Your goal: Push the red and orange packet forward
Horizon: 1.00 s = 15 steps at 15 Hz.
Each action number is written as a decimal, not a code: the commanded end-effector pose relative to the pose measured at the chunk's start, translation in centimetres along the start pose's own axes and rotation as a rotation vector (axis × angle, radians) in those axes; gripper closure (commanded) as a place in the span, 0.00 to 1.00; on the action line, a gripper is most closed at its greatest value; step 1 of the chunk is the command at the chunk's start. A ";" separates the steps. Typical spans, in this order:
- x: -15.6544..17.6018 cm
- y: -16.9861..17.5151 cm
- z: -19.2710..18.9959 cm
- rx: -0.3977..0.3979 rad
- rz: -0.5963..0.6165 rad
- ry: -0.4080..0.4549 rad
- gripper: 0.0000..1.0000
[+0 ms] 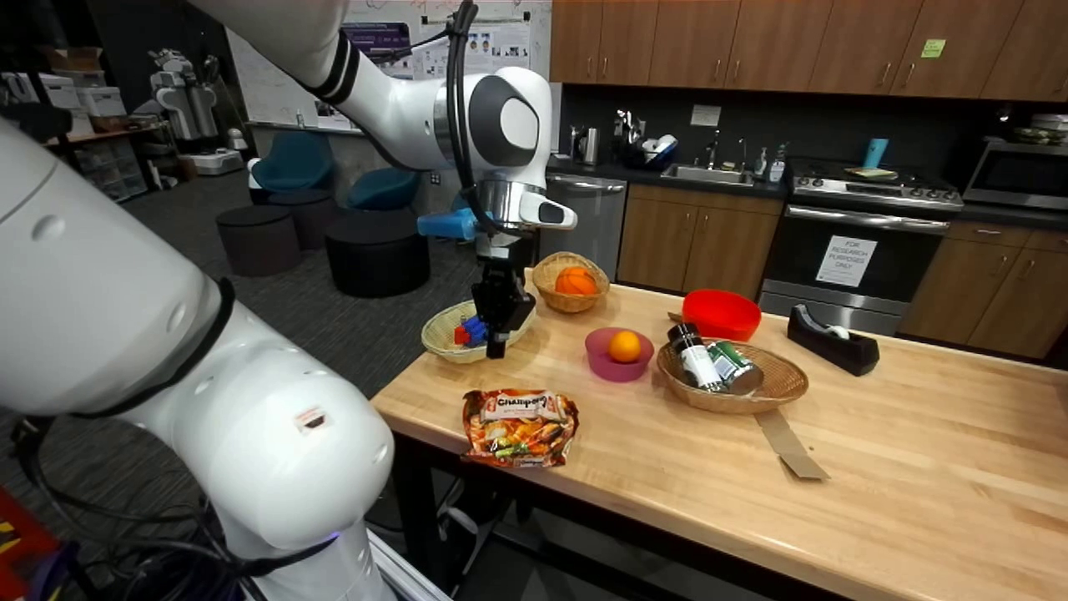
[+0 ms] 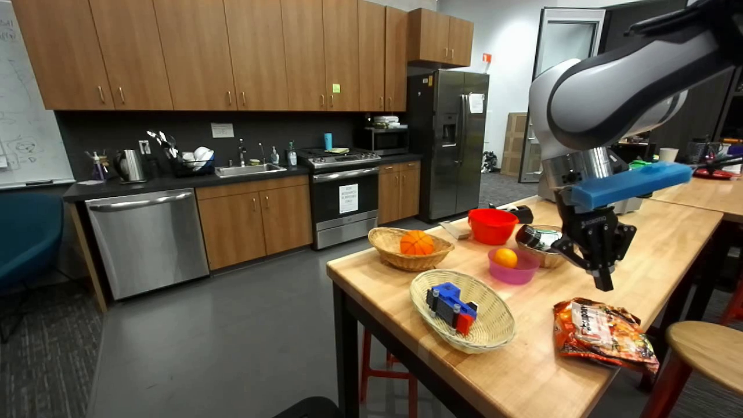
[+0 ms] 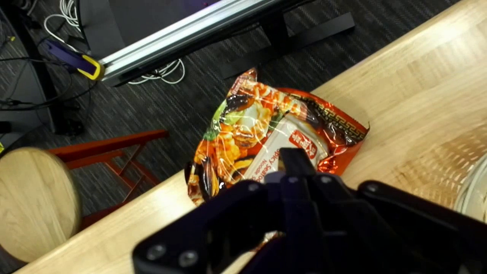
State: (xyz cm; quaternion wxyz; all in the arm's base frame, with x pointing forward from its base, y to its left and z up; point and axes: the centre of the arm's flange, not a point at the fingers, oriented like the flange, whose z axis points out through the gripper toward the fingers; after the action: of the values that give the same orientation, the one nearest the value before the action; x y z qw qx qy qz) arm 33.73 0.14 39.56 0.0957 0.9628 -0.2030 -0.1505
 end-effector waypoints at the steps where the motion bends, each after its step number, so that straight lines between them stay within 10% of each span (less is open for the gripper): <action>1: -0.4 -0.2 -0.7 0.013 0.028 -0.042 1.00; 15: 3.9 1.1 3.1 0.051 0.089 -0.023 1.00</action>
State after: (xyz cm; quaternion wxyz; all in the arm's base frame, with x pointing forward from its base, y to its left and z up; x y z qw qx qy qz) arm 35.56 -1.72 36.98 0.0730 0.9600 -0.2297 -0.1427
